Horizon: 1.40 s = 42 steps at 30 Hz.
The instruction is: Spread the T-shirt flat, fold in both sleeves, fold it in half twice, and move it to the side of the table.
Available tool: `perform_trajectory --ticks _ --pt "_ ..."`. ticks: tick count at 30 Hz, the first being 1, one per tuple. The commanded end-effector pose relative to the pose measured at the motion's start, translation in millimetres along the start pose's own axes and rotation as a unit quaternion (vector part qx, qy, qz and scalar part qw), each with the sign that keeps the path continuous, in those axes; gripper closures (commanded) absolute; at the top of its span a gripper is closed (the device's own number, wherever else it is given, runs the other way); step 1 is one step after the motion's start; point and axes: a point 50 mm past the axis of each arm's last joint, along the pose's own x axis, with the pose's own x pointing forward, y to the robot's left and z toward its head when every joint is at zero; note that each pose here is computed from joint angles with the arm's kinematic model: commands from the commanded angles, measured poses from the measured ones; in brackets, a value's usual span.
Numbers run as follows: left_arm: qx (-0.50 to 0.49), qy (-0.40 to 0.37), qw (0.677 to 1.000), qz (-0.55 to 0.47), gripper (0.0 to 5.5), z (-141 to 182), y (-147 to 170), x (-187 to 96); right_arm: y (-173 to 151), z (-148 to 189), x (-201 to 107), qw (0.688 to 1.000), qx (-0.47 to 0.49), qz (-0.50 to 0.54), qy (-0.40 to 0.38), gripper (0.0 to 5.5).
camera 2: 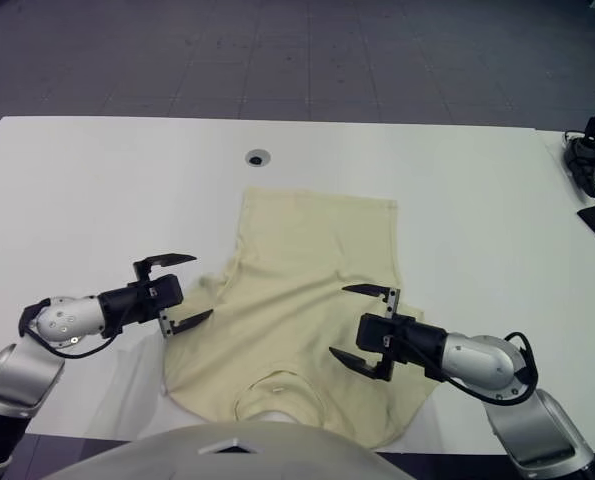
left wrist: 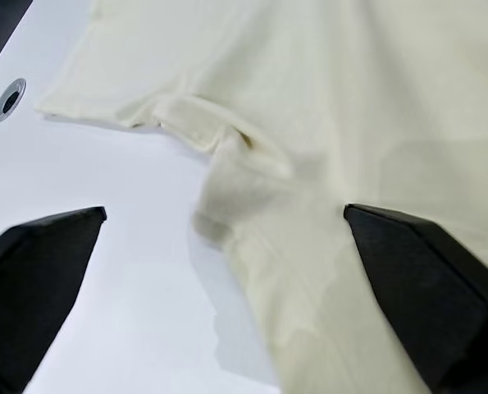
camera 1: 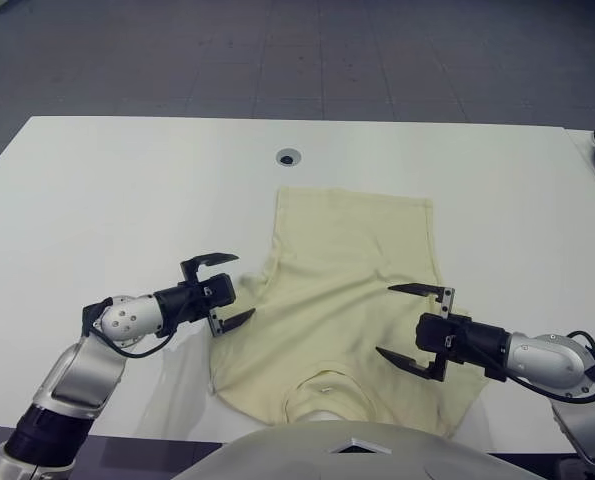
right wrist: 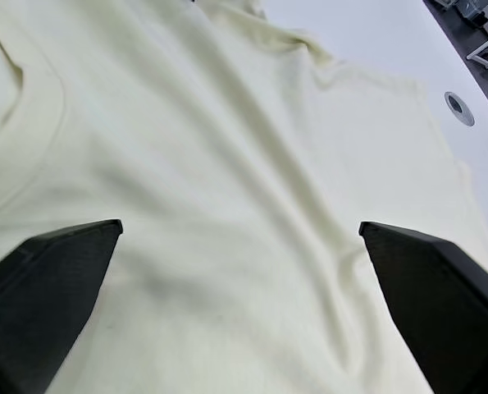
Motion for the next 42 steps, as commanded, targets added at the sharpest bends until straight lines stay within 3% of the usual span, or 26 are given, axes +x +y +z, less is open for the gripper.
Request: perform_trajectory --ticks 1,12,16,21,27,36,39,42 --pt "0.019 0.028 0.999 -0.007 0.10 -6 0 -8 -11 6 -8 0.999 0.012 -0.034 -0.014 0.12" --pt "0.010 0.055 0.998 -0.017 0.10 -17 -5 -19 -25 16 -19 0.997 0.009 -0.077 -0.031 0.12" --pt "0.010 0.072 0.997 -0.024 0.10 -26 -6 -23 -36 31 -25 0.986 0.067 -0.109 -0.111 0.12" --pt "0.018 0.075 0.997 -0.029 0.10 -25 -3 -29 -43 35 -31 0.981 0.082 -0.125 -0.125 0.12" --pt "0.004 0.014 0.999 -0.046 0.10 -6 0 -41 -45 38 -31 0.979 0.084 -0.132 -0.131 0.12" --pt "-0.013 -0.089 0.995 0.053 0.10 18 41 -48 -41 40 -26 0.971 0.107 -0.150 -0.153 0.12" --pt "0.011 -0.065 0.995 0.073 0.10 12 57 -58 -39 39 -24 0.970 0.113 -0.153 -0.151 0.12" --pt "0.094 0.013 0.993 0.065 0.10 -4 66 -72 -38 36 -22 0.968 0.118 -0.165 -0.147 0.12"
